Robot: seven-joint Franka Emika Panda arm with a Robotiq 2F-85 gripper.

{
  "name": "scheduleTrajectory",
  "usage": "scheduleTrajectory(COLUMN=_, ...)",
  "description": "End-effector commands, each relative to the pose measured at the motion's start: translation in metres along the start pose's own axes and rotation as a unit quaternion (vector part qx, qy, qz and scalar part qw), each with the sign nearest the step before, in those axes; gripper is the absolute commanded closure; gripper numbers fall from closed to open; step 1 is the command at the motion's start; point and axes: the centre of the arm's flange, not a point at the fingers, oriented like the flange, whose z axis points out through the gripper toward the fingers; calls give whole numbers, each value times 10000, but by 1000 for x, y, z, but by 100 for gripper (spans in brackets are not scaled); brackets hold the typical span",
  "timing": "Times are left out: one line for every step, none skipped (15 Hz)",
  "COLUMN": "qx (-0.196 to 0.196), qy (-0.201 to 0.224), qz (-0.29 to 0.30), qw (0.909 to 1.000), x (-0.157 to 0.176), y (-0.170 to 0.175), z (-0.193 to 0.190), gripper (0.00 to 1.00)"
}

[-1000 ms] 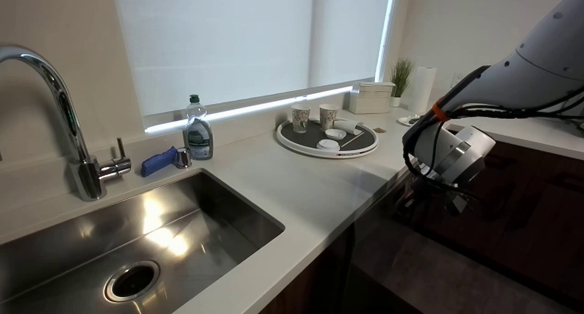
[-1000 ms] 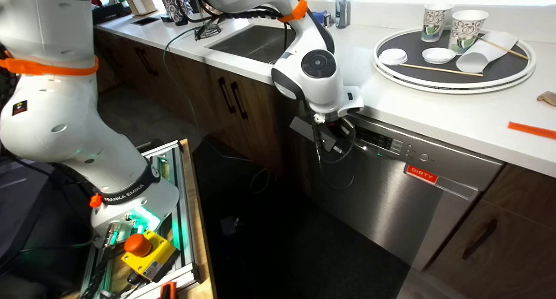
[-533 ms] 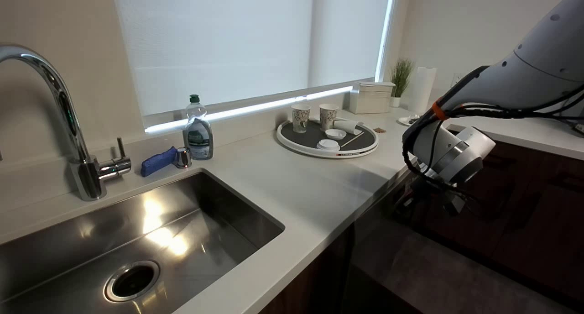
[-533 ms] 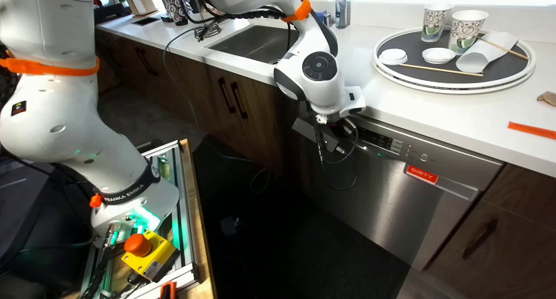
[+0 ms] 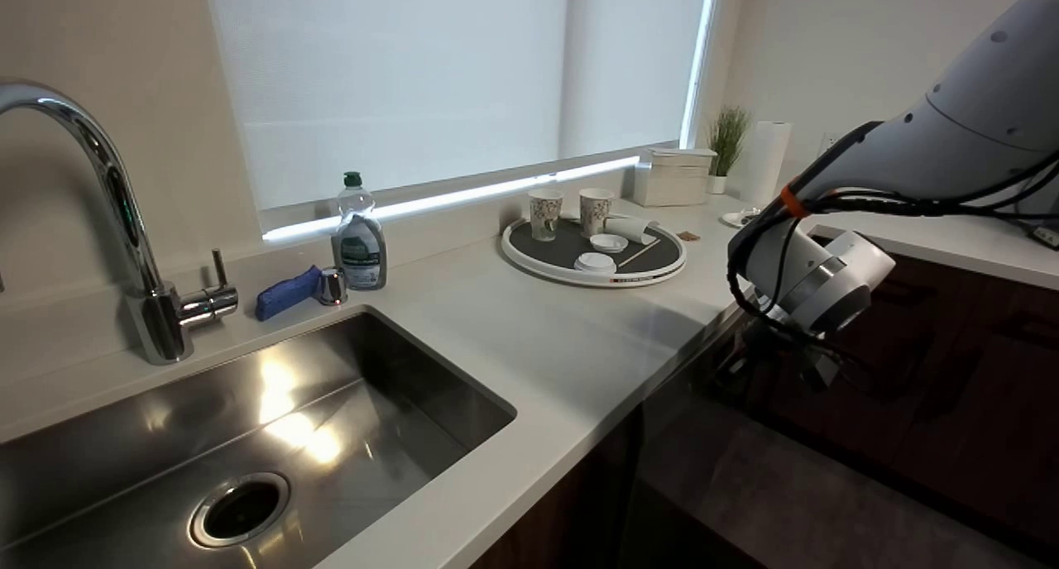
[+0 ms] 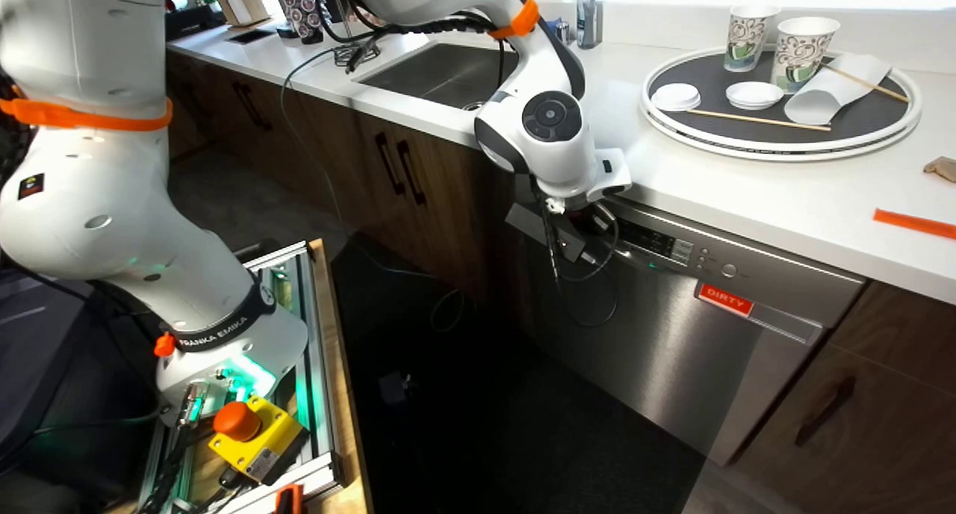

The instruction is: Press a button on the dishwasher

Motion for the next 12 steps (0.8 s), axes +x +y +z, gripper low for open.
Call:
scheduleTrajectory(qx=-11, qy=98, qz=-18, qw=9999, x=0, y=1, z=11, gripper=100)
scheduleTrajectory(qx=0, qy=97, qz=-24, qw=9999, x=1, y=0, z=12, gripper=100)
scheduleTrajectory(qx=9, qy=100, qz=-30, qw=9999, x=2, y=0, z=12, gripper=100)
scheduleTrajectory(qx=4, qy=108, qz=-37, qw=9999, x=3, y=0, z=13, gripper=100)
scheduleTrajectory(qx=-8, qy=129, qz=-37, qw=9999, x=4, y=0, z=13, gripper=100)
scheduleTrajectory(qx=-10, qy=141, qz=-37, qw=9999, x=5, y=0, z=13, gripper=100)
scheduleTrajectory(qx=-12, qy=151, qz=-38, qw=9999, x=6, y=0, z=13, gripper=100)
scheduleTrajectory(qx=-12, qy=149, qz=-32, qw=9999, x=6, y=1, z=14, gripper=100)
scheduleTrajectory(qx=-12, qy=154, qz=-29, qw=9999, x=6, y=1, z=14, gripper=100)
scheduleTrajectory(qx=-10, qy=152, qz=-24, qw=9999, x=5, y=1, z=15, gripper=100)
scheduleTrajectory(qx=-5, qy=149, qz=-21, qw=9999, x=6, y=1, z=15, gripper=100)
scheduleTrajectory(qx=-4, qy=148, qz=-20, qw=9999, x=6, y=1, z=16, gripper=100)
